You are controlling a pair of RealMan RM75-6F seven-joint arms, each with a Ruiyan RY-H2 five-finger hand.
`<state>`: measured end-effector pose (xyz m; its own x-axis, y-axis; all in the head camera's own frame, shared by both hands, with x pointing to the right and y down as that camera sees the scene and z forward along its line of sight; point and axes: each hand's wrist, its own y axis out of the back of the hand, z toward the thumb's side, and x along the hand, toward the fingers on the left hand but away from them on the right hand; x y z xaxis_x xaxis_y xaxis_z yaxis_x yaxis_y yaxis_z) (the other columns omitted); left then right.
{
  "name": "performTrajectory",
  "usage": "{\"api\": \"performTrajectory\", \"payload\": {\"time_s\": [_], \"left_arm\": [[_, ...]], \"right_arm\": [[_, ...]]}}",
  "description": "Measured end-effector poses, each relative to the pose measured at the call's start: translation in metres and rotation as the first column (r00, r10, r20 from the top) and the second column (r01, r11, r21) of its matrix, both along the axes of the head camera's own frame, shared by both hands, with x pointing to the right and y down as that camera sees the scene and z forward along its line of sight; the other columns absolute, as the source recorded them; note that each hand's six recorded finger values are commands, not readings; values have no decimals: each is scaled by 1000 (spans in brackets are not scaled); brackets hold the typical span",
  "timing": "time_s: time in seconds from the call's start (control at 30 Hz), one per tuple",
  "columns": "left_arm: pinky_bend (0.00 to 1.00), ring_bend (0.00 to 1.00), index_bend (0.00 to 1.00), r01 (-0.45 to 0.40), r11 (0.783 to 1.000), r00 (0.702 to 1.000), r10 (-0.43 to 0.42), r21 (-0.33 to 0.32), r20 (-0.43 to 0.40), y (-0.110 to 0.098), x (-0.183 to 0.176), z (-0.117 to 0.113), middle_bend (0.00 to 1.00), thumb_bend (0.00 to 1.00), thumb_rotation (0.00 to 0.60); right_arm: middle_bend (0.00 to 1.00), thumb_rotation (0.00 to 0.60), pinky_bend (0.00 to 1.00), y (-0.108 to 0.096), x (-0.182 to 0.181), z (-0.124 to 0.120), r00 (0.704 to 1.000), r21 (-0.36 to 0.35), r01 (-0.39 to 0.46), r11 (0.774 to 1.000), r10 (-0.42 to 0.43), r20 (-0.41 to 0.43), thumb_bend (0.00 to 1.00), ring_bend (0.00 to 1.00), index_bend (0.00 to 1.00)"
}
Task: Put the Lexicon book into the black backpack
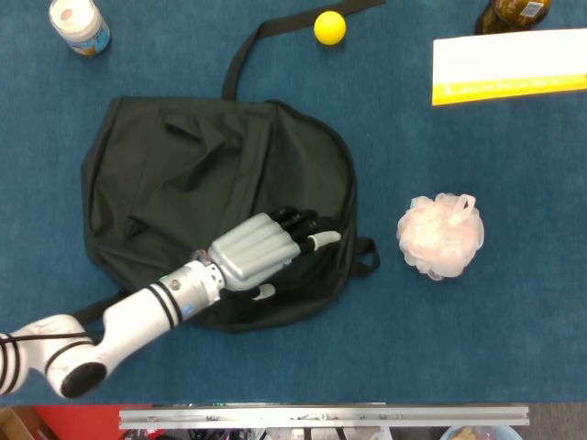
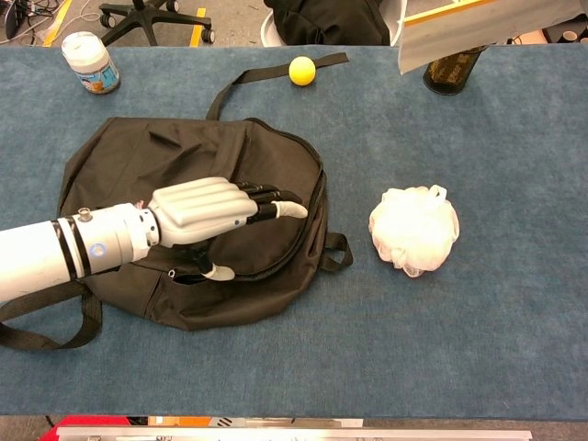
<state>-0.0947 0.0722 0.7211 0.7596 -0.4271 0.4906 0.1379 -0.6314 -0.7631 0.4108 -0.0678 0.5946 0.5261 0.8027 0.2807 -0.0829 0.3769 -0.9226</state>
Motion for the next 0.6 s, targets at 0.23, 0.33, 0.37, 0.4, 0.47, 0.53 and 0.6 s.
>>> {"api": "performTrajectory", "payload": {"time_s": [0.23,0.33,0.37,0.4,0.47,0.53,0.6], "left_arm": [[83,0,0,7,999,1000,-6,-37,5,4,16,11,0,178,600],[68,0,0,23,998,1000,-23,-58,4,5,21,16,0,178,600],[62,0,0,28,998,1000,-28,-65,3,6,22,17,0,178,600],[59,0,0,34,997,999,-34,-72,2,6,24,19,0,178,600],[56,0,0,41,996,999,-41,-77,0,7,26,22,0,177,600],[56,0,0,52,996,999,-52,-76,-2,6,28,25,0,177,600],[56,0,0,66,995,998,-67,-76,-2,5,29,28,0,178,600]], "right_arm": [[720,600,457,2,8,-1,1000,-4,-18,1000,18,5,347,477,792],[721,600,458,3,11,0,1000,-8,-22,1000,22,2,347,477,792],[721,600,458,3,11,1,1000,-10,-23,1000,23,3,347,477,792],[722,600,459,3,12,1,1000,-11,-23,1000,23,4,347,478,792],[723,600,460,3,12,1,1000,-12,-23,1000,23,7,347,478,791],[723,600,460,4,13,0,1000,-12,-24,1000,24,7,346,478,792],[723,600,460,4,15,1,1000,-13,-27,1000,27,9,347,478,792]]}}
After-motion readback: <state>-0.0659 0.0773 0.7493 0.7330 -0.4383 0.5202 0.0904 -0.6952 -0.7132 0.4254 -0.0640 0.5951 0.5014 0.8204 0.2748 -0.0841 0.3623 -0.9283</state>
